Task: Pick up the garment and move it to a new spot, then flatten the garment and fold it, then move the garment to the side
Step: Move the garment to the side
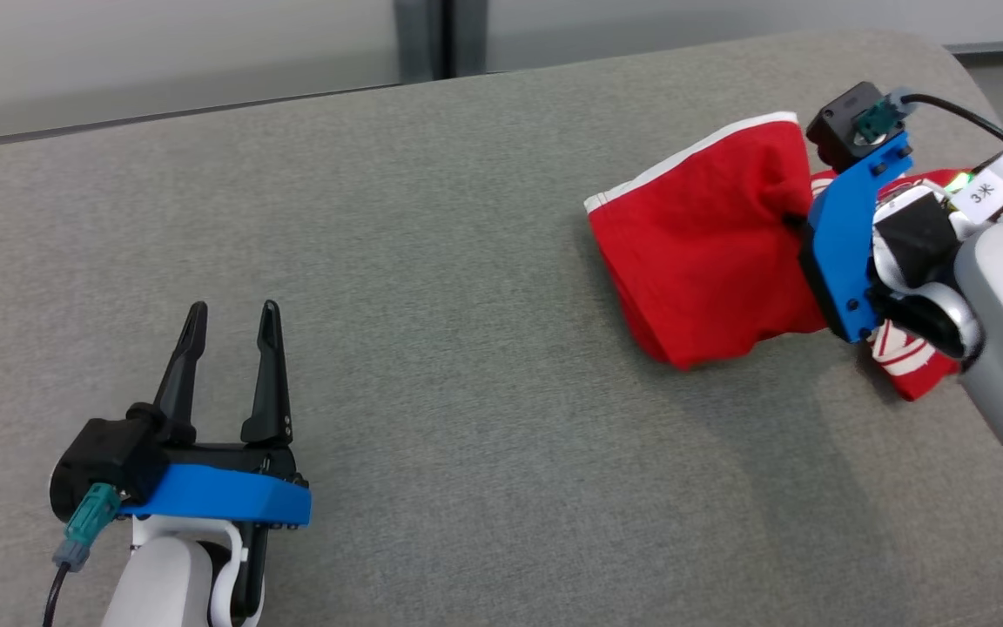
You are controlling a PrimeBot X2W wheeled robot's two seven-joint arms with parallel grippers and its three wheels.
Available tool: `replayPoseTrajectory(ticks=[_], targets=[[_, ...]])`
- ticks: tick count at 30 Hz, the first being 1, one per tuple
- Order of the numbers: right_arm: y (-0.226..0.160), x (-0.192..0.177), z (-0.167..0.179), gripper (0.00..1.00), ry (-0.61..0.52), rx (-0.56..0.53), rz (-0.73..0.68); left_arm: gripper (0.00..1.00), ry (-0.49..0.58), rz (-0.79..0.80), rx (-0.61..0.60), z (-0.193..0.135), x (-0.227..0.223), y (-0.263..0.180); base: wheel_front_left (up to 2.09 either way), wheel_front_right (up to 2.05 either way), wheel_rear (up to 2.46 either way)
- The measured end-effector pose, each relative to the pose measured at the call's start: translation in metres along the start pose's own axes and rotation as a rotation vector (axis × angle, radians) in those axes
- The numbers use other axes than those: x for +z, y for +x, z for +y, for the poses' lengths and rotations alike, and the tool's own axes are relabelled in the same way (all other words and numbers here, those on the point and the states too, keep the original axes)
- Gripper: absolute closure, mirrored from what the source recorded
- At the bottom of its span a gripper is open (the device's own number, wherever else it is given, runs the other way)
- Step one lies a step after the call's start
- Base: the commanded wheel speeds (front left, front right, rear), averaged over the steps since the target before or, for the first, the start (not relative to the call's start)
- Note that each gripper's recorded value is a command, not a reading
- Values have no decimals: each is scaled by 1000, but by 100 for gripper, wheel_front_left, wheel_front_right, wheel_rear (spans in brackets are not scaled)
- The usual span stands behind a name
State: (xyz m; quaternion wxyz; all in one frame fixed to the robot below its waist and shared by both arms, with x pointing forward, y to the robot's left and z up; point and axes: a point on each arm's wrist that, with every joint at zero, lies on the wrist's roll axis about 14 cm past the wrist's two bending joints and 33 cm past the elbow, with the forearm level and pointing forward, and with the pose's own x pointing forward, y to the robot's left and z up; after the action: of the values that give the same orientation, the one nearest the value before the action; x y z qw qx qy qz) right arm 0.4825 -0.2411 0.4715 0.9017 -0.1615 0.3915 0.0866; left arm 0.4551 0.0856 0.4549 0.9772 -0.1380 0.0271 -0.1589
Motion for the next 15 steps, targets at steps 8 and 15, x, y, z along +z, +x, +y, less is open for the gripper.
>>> replayPoseTrajectory(ticks=[8,15], targets=[[-31,-42,-80,100,-106,-181,53,0,-6,31,-136,-34,-20,31,0,0,0],[-28,-67,-134,100,-133,-302,68,0,1,66,-181,-32,-37,54,0,0,0]])
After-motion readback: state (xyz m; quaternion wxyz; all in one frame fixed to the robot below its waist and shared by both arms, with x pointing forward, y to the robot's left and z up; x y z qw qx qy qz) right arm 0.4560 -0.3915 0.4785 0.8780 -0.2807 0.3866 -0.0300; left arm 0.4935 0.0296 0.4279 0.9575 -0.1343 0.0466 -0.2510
